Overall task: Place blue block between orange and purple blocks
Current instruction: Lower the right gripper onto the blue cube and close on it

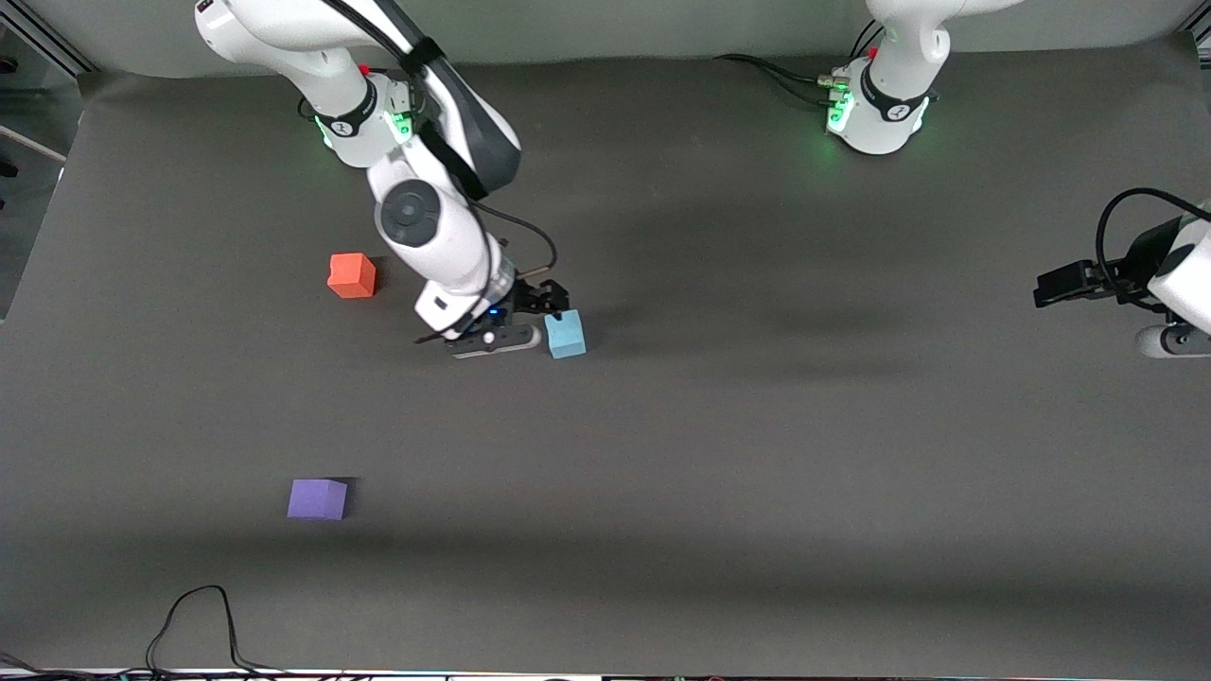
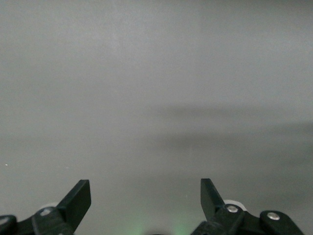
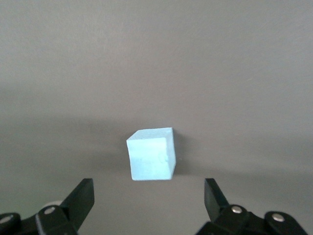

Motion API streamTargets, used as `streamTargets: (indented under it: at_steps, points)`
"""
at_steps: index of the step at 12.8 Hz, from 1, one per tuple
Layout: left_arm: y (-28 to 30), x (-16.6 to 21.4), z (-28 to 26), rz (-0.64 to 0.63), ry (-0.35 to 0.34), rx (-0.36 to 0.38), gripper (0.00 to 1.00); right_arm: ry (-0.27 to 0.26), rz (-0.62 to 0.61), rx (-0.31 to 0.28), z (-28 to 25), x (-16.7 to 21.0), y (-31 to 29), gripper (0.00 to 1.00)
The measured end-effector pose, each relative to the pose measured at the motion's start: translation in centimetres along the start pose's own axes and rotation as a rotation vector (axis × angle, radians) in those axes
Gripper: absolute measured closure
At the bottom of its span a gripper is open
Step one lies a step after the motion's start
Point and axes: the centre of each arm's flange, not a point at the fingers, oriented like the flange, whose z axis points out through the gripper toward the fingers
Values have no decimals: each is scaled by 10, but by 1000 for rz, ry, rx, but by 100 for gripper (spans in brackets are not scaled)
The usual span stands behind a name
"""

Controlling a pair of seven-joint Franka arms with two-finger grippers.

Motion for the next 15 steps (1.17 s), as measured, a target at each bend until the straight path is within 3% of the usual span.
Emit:
streamTargets:
  at_steps: [6, 11, 12, 15]
  points:
    - [12, -15, -15, 19, 40, 6, 0, 30, -16, -21, 108, -54, -16, 0]
    - [12, -19, -14, 18, 27, 6, 0, 43, 1, -34, 138, -51, -5, 1]
    - [12, -19, -14, 18, 23, 7, 0, 44, 5, -36, 139, -50, -3, 4]
    - [12, -20, -14, 18, 19, 6, 0, 52, 13, -34, 136, -45, 0, 41]
